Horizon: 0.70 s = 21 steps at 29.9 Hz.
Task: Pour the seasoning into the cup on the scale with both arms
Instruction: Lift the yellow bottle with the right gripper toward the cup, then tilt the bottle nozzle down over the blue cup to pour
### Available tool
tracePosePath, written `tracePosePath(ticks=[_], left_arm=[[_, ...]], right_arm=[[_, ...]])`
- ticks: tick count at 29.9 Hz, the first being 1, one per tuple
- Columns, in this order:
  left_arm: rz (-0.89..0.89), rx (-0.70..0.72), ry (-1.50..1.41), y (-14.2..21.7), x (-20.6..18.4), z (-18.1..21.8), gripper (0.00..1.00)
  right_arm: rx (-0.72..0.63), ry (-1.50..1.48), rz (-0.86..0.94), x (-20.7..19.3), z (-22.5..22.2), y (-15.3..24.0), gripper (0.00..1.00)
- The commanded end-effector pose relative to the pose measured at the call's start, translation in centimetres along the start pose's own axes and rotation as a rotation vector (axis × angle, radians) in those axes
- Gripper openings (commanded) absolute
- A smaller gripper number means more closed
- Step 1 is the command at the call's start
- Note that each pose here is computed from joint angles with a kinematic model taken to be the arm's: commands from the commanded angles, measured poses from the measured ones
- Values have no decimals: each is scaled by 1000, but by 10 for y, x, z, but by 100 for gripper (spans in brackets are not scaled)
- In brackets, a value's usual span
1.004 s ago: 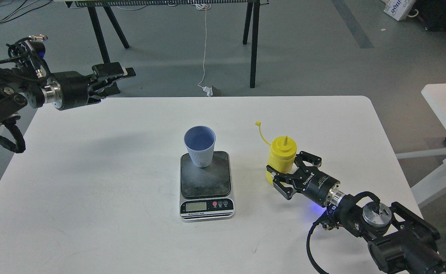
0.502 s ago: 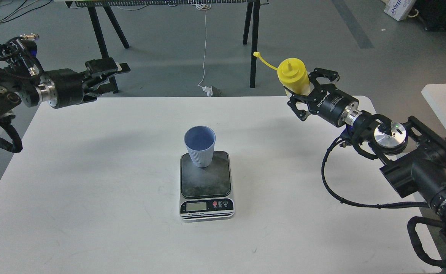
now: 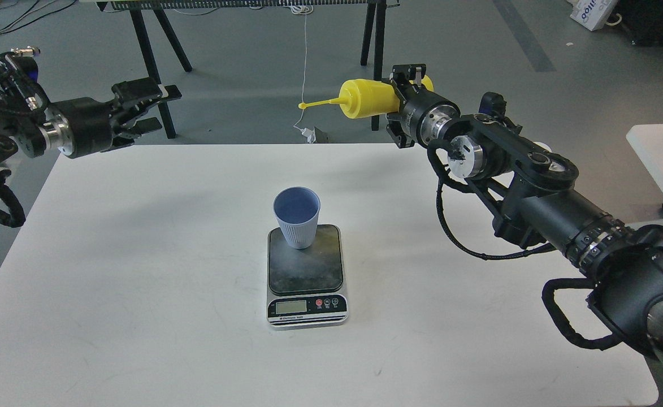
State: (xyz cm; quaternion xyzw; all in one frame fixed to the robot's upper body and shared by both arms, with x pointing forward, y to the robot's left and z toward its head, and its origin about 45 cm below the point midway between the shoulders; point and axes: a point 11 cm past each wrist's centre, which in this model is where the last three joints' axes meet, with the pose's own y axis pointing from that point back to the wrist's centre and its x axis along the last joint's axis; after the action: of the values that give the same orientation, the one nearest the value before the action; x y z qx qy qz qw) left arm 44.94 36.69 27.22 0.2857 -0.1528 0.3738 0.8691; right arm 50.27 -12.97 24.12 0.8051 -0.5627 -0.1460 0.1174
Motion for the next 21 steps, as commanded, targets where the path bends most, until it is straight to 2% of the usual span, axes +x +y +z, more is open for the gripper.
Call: tracePosePath(ticks=[1,8,21], left_arm=[[1,1,0,0,0,-1,99],[0,-2,2,-1,-1,0,99],[2,-3,3,-4,-1,0,99]], right_arm=[[-14,118,15,-7,-2,-2,10],[-48,195,-26,-20,6,-2,11],[-127,248,-123,-48,51,6,11]])
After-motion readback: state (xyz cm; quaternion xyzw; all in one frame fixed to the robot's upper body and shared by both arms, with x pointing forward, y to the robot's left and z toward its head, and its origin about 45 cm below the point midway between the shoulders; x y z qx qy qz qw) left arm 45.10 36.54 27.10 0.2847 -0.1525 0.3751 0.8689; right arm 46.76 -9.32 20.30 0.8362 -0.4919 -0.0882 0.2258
